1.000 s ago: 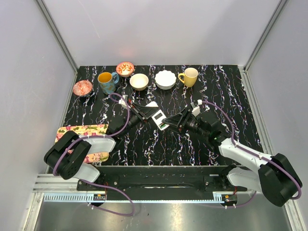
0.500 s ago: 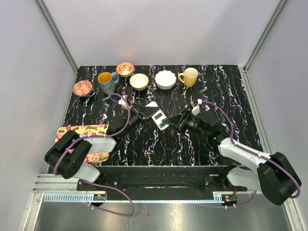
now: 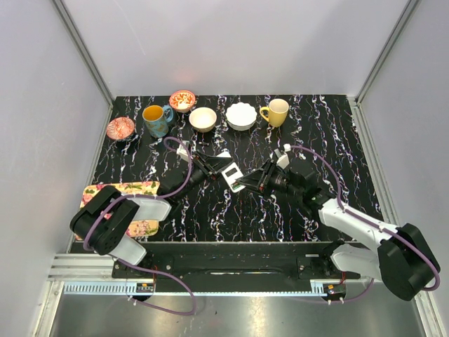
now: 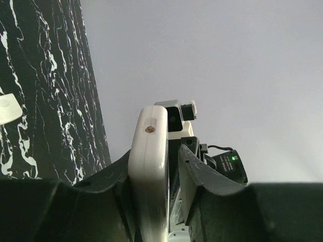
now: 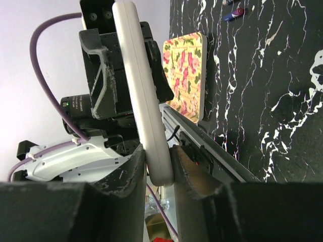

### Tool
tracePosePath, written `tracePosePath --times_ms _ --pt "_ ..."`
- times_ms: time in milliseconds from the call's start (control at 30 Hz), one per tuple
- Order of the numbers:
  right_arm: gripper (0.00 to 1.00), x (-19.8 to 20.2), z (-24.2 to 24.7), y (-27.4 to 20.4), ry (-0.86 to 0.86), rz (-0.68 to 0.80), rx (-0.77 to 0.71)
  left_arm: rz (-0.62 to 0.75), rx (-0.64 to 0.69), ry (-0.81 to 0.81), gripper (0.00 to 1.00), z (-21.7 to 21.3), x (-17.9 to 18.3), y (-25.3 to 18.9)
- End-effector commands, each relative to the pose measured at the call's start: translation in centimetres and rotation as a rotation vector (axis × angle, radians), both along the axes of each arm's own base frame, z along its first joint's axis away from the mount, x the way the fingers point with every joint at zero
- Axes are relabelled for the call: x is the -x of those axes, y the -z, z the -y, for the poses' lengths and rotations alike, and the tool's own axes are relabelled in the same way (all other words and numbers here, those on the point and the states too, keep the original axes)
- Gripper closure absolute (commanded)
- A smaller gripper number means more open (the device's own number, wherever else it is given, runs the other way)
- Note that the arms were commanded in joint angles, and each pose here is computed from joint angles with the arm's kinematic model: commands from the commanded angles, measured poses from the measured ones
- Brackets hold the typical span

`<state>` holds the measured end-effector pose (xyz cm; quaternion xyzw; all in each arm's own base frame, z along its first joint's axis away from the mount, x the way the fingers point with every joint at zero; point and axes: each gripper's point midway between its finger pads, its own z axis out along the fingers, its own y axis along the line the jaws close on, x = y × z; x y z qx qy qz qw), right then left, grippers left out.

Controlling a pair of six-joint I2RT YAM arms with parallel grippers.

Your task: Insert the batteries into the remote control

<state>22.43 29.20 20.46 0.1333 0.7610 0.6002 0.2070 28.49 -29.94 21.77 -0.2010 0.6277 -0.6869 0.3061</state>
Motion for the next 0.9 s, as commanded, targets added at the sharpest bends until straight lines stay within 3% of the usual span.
tracePosePath --times_ms 0,167,367,500,533,600,767,867 --pt "1.0 1.2 -0.4 -0.5 -0.082 0.019 0.032 0.403 0.292 0.075 0.6 -1.5 3.8 -11.7" --pt "1.0 1.2 -0.8 -0.7 -0.109 0.038 0.043 0.41 0.277 0.122 0.57 -1.0 4.5 -11.5" --pt "1.0 1.2 -0.9 -1.0 -0.137 0.062 0.083 0.399 0.249 0.205 0.6 0.0 5.5 -10.4" --pt "1.0 1.2 -1.0 -1.4 -0.15 0.08 0.09 0.39 0.237 0.233 0.73 0.5 5.8 -9.8" --pt "1.0 1.2 -1.0 -1.3 -0.151 0.077 0.093 0.389 0.235 0.236 0.86 0.5 5.9 -9.7" --pt "1.0 1.2 -1.0 -1.5 -0.156 0.08 0.094 0.389 0.233 0.235 0.98 0.5 5.9 -9.6" --pt "1.0 1.2 -0.7 -1.8 -0.138 0.087 0.094 0.381 0.233 0.209 1.0 0.2 5.8 -9.4" --pt "0.88 1.1 -0.6 -2.5 -0.125 0.096 0.081 0.374 0.223 0.179 1.0 -0.1 5.5 -8.9"
